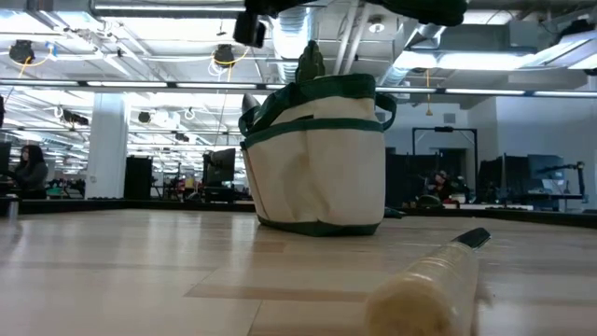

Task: Pick & Place Garden tools in Gardening bag
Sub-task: Put the bottom green shear scissors into the gardening bag

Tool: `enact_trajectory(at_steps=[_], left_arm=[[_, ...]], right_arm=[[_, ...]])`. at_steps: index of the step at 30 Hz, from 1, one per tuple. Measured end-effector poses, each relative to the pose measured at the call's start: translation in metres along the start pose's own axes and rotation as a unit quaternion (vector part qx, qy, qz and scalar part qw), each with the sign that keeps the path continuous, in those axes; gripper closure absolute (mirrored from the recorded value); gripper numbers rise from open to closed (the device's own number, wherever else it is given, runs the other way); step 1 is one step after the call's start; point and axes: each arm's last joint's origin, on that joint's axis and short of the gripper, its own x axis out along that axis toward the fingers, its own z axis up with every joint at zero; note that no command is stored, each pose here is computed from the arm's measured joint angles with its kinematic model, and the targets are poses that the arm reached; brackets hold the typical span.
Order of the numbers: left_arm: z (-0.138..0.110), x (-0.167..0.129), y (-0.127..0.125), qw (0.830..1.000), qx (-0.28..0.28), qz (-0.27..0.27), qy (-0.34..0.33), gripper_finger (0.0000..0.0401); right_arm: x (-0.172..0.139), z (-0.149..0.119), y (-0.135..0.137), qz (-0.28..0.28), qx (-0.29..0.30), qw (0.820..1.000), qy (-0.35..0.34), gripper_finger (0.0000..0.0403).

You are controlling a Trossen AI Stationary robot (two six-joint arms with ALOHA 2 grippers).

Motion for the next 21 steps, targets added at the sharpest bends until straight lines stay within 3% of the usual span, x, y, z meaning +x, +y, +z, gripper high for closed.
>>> enact_trajectory(at_steps=[14,21], left_arm=[[0.003,0.012,0.01,1.0,-0.015,0.006,0.009,0.0247],[0.002,0.023,0.012,1.0,-0.014,-0.019,-0.002,0.0247]], right_arm=[[0.0,0.0,0.0,0.0,-0.014,1.0,-0.001,0.0387],[0.002,0.002,-0.003,-0.002,-0.01,1.0,0.001,0.0387]])
